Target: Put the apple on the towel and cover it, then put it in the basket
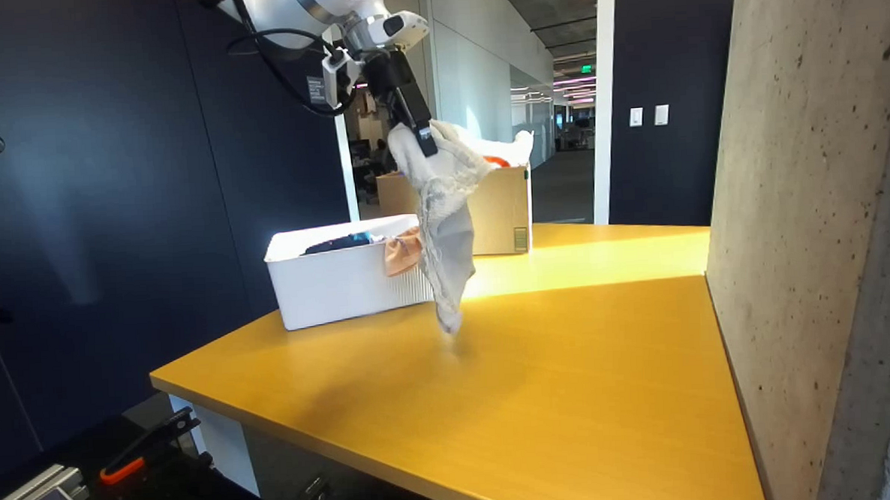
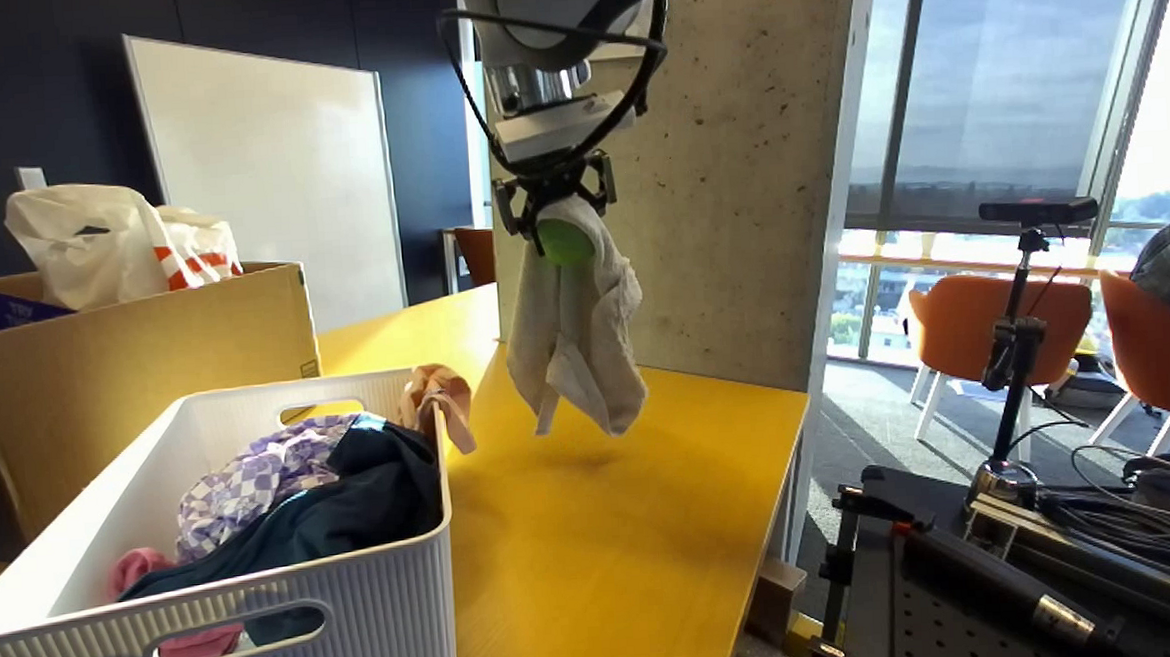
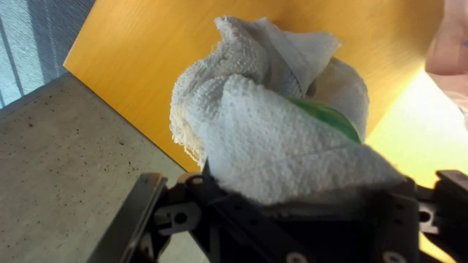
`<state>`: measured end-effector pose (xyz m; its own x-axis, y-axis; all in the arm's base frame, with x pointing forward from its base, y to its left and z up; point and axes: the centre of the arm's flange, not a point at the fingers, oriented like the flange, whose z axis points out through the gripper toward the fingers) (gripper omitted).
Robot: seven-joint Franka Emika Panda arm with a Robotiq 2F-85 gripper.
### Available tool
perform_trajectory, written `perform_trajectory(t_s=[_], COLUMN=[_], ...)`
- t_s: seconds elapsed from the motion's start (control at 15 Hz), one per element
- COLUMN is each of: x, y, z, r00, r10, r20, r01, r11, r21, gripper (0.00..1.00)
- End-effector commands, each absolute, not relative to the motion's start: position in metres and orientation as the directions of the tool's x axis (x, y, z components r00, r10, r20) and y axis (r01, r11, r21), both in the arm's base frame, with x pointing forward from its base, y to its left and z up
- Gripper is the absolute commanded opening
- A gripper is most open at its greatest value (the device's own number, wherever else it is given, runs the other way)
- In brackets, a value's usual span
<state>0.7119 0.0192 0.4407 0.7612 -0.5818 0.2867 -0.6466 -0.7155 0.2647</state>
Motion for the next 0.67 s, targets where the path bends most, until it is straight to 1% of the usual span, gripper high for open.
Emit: perform_trajectory(t_s=[0.0,0.33,0.6], x=[0.736,0.752,0.758], y=[0.044,0.085,0.131], z=[0.489,0.524,0.528], r00=[0.739,0.724,0.726], r10=[-0.580,-0.545,-0.490], r20=[0.344,0.422,0.482], r01=[-0.658,-0.617,-0.542], r11=[-0.731,-0.786,-0.839], r21=[0.183,0.043,-0.038], gripper=[0.54,0.54,0.54])
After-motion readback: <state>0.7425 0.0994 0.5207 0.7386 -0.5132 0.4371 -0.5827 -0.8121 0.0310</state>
